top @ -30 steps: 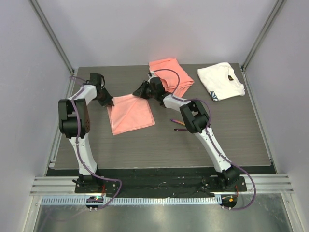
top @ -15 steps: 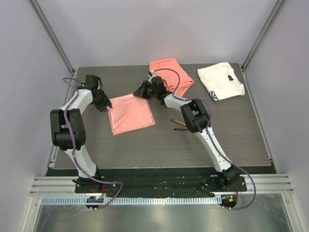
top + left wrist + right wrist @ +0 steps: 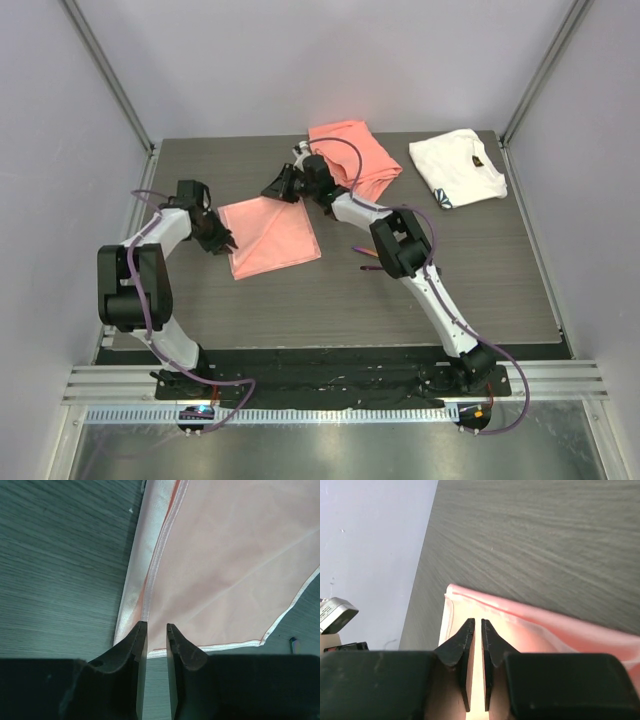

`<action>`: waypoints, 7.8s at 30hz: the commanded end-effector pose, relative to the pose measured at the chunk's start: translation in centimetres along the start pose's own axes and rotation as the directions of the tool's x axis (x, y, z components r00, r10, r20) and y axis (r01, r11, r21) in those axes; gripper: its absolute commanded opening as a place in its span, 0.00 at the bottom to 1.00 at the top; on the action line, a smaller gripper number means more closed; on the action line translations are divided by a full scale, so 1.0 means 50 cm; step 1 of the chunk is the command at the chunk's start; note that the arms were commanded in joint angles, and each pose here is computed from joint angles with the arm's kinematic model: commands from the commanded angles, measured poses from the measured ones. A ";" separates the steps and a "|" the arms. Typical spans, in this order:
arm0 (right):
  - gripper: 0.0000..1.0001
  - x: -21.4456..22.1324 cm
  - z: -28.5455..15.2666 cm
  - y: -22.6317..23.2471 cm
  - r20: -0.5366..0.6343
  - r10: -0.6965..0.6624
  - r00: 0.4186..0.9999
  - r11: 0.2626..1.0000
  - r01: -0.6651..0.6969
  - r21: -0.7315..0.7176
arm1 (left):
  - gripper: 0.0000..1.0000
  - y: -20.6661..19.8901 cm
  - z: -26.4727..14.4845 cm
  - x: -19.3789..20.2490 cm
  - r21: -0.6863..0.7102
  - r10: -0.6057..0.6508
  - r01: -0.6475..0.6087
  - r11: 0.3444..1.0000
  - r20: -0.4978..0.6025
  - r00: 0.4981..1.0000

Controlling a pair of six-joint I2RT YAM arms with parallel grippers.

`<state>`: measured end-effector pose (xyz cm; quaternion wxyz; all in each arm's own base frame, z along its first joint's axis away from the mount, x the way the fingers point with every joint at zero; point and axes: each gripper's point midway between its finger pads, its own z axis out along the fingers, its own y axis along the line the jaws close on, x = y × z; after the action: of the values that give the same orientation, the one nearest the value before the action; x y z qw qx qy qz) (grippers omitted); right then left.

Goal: Fold the napkin into a case and place the utensils inside
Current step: Smooth out the upper triangle-folded napkin at the center of the board.

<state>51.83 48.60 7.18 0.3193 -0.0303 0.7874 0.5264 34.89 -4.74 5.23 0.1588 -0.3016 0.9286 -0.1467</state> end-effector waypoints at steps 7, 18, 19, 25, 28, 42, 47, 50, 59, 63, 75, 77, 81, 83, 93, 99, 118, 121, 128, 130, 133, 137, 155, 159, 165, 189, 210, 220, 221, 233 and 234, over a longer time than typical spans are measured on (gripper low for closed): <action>0.17 -0.024 -0.033 0.153 -0.013 -0.047 0.999 0.993 0.045 -0.111 | 0.17 0.010 0.005 0.029 0.040 -0.054 0.053 0.998 0.009 0.999; 0.17 0.035 -0.054 0.146 -0.113 -0.014 0.994 0.994 0.001 -0.113 | 0.16 0.028 -0.025 0.089 0.076 -0.117 0.115 0.990 0.029 0.993; 0.17 0.040 -0.063 0.149 -0.122 -0.017 0.992 0.994 0.003 -0.109 | 0.24 0.026 -0.038 0.079 0.074 -0.110 0.106 0.992 0.050 0.993; 0.23 0.062 -0.116 0.145 -0.178 -0.063 0.982 0.997 0.055 -0.047 | 0.44 -0.002 -0.115 -0.045 0.074 -0.068 0.056 0.996 0.169 0.983; 0.26 0.076 -0.140 0.131 -0.193 -0.073 0.979 0.997 0.073 -0.008 | 0.40 -0.007 -0.096 -0.097 0.056 -0.050 0.043 0.997 0.118 0.992; 0.29 0.143 -0.209 0.101 -0.276 -0.009 0.961 1.000 0.012 0.007 | 0.28 -0.046 0.044 -0.249 0.026 0.180 -0.182 0.983 0.075 0.981; 0.29 0.156 -0.220 0.096 -0.280 0.004 0.960 1.000 -0.003 0.004 | 0.28 -0.040 0.068 -0.256 0.018 0.186 -0.187 0.982 0.061 0.981; 0.29 0.160 -0.224 0.093 -0.282 0.008 0.959 1.000 -0.006 0.007 | 0.27 -0.038 0.079 -0.251 0.019 0.188 -0.189 0.982 0.046 0.981; 0.29 0.172 -0.226 0.083 -0.289 0.026 0.957 1.000 -0.025 0.009 | 0.28 -0.052 0.087 -0.247 0.055 0.200 -0.202 0.978 0.046 0.979; 0.29 0.182 -0.230 0.076 -0.294 0.037 0.955 0.999 -0.033 0.021 | 0.27 -0.050 0.100 -0.241 0.055 0.195 -0.197 0.979 0.025 0.980; 0.29 0.195 -0.226 0.054 -0.302 0.065 0.951 0.997 -0.053 0.049 | 0.06 -0.043 0.078 -0.266 0.000 0.192 -0.193 0.981 0.073 0.979; 0.28 0.200 -0.225 0.050 -0.306 0.065 0.950 0.997 -0.052 0.052 | 0.02 -0.040 0.070 -0.270 -0.019 0.194 -0.193 0.981 0.083 0.977; 0.28 0.209 -0.224 0.038 -0.313 0.075 0.947 0.996 -0.058 0.066 | 0.00 -0.031 0.062 -0.271 -0.043 0.194 -0.191 0.981 0.091 0.977; 0.28 0.210 -0.223 0.034 -0.313 0.078 0.946 0.996 -0.059 0.071 | 0.00 -0.028 0.060 -0.272 -0.053 0.195 -0.191 0.980 0.091 0.976; 0.28 0.224 -0.221 0.017 -0.326 0.087 0.942 0.994 -0.060 0.091 | 0.00 -0.040 0.040 -0.279 -0.026 0.194 -0.192 0.981 0.117 0.974; 0.29 0.228 -0.220 0.006 -0.329 0.095 0.940 0.992 -0.063 0.106 | 0.00 -0.052 0.021 -0.285 -0.002 0.182 -0.184 0.983 0.138 0.974; 0.28 0.227 -0.218 0.016 -0.331 0.092 0.939 0.993 -0.063 0.098 | 0.00 0.004 0.073 -0.274 -0.078 0.142 -0.137 0.987 0.066 0.988; 0.29 0.226 -0.214 0.027 -0.338 0.072 0.938 0.995 -0.044 0.088 | 0.00 0.007 0.081 -0.274 -0.082 0.141 -0.136 0.987 0.063 0.988; 0.29 0.224 -0.191 0.118 -0.359 -0.035 0.933 0.998 0.051 0.036 | 0.00 0.019 0.092 -0.270 -0.103 0.139 -0.132 0.986 0.054 0.989; 0.28 0.210 -0.186 0.150 -0.343 -0.057 0.938 0.998 0.066 0.014 | 0.00 0.018 0.090 -0.272 -0.103 0.139 -0.133 0.986 0.058 0.989; 0.28 0.219 -0.168 0.192 -0.348 -0.072 0.935 0.997 0.067 -0.027 | 0.00 0.020 0.087 -0.277 -0.114 0.144 -0.136 0.984 0.067 0.987; 0.28 0.264 -0.134 0.227 -0.390 -0.048 0.920 0.996 0.016 -0.084 | 0.00 0.020 0.090 -0.277 -0.113 0.141 -0.133 0.985 0.067 0.988; 0.24 0.396 -0.069 0.267 -0.495 0.055 0.867 0.960 -0.182 -0.211 | 0.00 0.035 0.100 -0.273 -0.142 0.118 -0.109 0.984 0.057 0.991; 0.24 0.432 -0.090 0.249 -0.527 0.089 0.845 0.956 -0.221 -0.192 | 0.00 0.038 0.100 -0.275 -0.150 0.115 -0.105 0.983 0.059 0.992; 0.23 0.458 -0.113 0.246 -0.548 0.087 0.832 0.957 -0.222 -0.186 | 0.00 0.042 0.105 -0.276 -0.149 0.102 -0.093 0.984 0.058 0.993; 0.24 0.275 -0.182 0.290 -0.464 -0.090 0.881 0.973 -0.022 -0.229 | 0.62 -0.030 -0.054 -0.289 -0.046 0.085 -0.078 0.996 0.177 0.981; 0.22 0.227 -0.098 0.220 -0.393 0.044 0.918 0.971 -0.133 -0.200 | 0.00 -0.077 -0.027 0.078 0.262 -0.002 -0.004 0.965 0.021 1.000; 0.19 0.314 -0.094 0.208 -0.454 0.055 0.889 0.970 -0.155 -0.186 | 0.00 -0.005 -0.010 0.106 0.143 -0.029 0.023 0.989 0.041 0.999; 0.19 0.320 -0.093 0.208 -0.460 0.057 0.886 0.970 -0.159 -0.186 | 0.00 0.002 -0.009 0.108 0.128 -0.029 0.023 0.991 0.044 0.999; 0.24 0.334 -0.069 0.148 -0.458 0.077 0.886 0.975 -0.162 -0.150 | 0.00 0.059 0.025 0.134 0.015 -0.067 0.067 0.998 0.018 0.998; 0.27 0.327 -0.069 0.138 -0.452 0.084 0.888 0.976 -0.164 -0.142 | 0.00 0.059 0.026 0.135 0.018 -0.071 0.071 0.997 0.018 0.997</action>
<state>32.84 53.34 3.50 0.0663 -0.1205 0.8031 0.5798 28.96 -7.12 2.37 0.1685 -0.3240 0.9156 -0.1683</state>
